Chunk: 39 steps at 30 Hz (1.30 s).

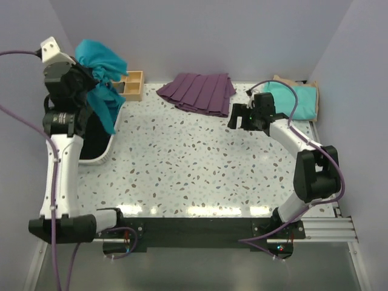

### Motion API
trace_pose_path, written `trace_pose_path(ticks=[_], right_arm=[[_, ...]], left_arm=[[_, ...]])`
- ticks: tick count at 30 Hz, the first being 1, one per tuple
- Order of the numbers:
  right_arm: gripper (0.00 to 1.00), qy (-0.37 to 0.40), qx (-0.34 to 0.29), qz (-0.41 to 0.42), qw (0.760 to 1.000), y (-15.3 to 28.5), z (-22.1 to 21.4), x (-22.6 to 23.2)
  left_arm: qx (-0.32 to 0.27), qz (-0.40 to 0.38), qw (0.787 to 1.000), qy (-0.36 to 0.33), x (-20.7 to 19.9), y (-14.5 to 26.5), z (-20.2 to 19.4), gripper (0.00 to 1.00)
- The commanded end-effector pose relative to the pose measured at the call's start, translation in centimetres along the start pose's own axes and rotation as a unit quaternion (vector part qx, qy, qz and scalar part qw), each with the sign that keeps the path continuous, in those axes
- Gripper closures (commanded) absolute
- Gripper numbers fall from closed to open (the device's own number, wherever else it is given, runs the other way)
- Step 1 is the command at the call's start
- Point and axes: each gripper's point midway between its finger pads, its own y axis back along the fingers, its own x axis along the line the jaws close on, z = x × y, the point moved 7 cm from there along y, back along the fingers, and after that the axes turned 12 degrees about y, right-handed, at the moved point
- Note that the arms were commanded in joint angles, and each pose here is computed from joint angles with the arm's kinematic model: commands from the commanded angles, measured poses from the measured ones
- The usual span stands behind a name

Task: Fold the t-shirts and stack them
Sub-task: Move the tshirt to the center of the board

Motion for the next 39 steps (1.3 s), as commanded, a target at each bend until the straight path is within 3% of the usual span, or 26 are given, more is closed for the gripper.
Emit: trace_pose_path(ticks=[1, 4, 7, 8, 10, 11, 13, 14, 16, 17, 18, 19, 20, 22, 23, 24, 27, 31, 35, 38, 39], right_arm=[[0.01, 0.0, -0.03, 0.018, 0.999, 0.7, 1.9, 0.7], [0.01, 0.021, -0.058, 0.013, 0.998, 2.6, 2.5, 0.7], [0.01, 0.037, -0.097, -0.009, 0.995, 5.5, 3.2, 0.7], [0.01, 0.041, -0.106, -0.027, 0.993, 6.1, 3.3, 0.4], [0.01, 0.046, -0.125, -0.042, 0.99, 7.7, 3.3, 0.3], [0.01, 0.044, -0.147, -0.055, 0.987, 9.3, 3.7, 0.3], [0.01, 0.035, -0.153, -0.055, 0.986, 10.1, 3.4, 0.4], [0.01, 0.034, -0.156, -0.05, 0.986, 10.5, 3.4, 0.6], [0.01, 0.025, -0.141, -0.039, 0.989, 10.8, 3.1, 1.0], [0.01, 0.024, -0.132, -0.031, 0.99, 10.6, 2.8, 1.1], [0.01, 0.023, -0.115, -0.012, 0.993, 10.1, 2.5, 1.5], [0.01, 0.017, -0.102, -0.007, 0.995, 9.9, 2.0, 1.6], [0.01, 0.014, -0.101, -0.004, 0.995, 9.6, 1.7, 1.7], [0.01, 0.022, -0.081, 0.028, 0.996, 8.8, 0.5, 2.4], [0.01, 0.026, -0.063, 0.032, 0.997, 8.4, 0.1, 2.6], [0.01, 0.034, -0.046, 0.039, 0.998, 7.8, -0.5, 3.1], [0.01, 0.062, -0.032, 0.101, 0.992, 7.1, -1.0, 5.1], [0.01, 0.111, -0.029, 0.141, 0.983, 6.4, -1.5, 8.3], [0.01, 0.127, -0.021, 0.191, 0.973, 4.9, -1.9, 11.0], [0.01, 0.15, -0.004, 0.226, 0.963, 3.9, -2.2, 13.5], [0.01, 0.163, -0.002, 0.239, 0.957, 3.8, -2.2, 14.9]], left_arm=[[0.086, -0.327, 0.941, -0.023, -7.1, 7.6, 1.4, 1.0], [0.137, -0.419, 0.898, -0.017, -8.3, 10.1, -0.5, 1.0], [0.18, -0.435, 0.882, -0.012, -7.4, 10.9, -4.1, 1.0], [0.216, -0.427, 0.878, -0.011, -6.5, 10.6, -7.1, 1.0], [0.229, -0.423, 0.876, -0.006, -5.6, 10.8, -9.3, 1.0], [0.265, -0.408, 0.874, -0.004, -4.3, 10.5, -12.9, 1.0], [0.26, -0.393, 0.882, 0.005, -3.5, 10.1, -15.2, 1.0], [0.293, -0.377, 0.878, 0.001, -2.4, 10.2, -18.9, 1.0], [0.286, -0.345, 0.894, -0.005, -1.9, 8.9, -21.9, 0.93], [0.31, -0.336, 0.889, -0.02, -1.7, 9.5, -24.5, 0.9], [0.329, -0.314, 0.89, -0.041, -1.4, 8.8, -26.9, 0.71], [0.32, -0.281, 0.903, -0.058, -1.2, 8.2, -28.1, 0.67], [0.326, -0.281, 0.899, -0.075, -2.1, 8.8, -29.3, 0.63], [0.33, -0.246, 0.903, -0.122, -2.0, 8.1, -32.1, 0.15], [0.328, -0.253, 0.9, -0.136, -3.7, 8.4, -32.3, 0.03], [0.341, -0.227, 0.898, -0.159, -3.3, 8.1, -33.7, 0.0], [0.32, -0.199, 0.909, -0.18, -4.4, 8.1, -33.2, 0.0], [0.255, -0.18, 0.936, -0.163, -4.9, 8.3, -29.3, 0.0], [0.216, -0.217, 0.939, -0.159, -6.1, 9.2, -25.8, 0.0], [0.182, -0.158, 0.96, -0.145, -5.6, 9.0, -23.5, 0.0], [0.158, -0.095, 0.97, -0.159, -4.1, 8.7, -22.8, 0.0]])
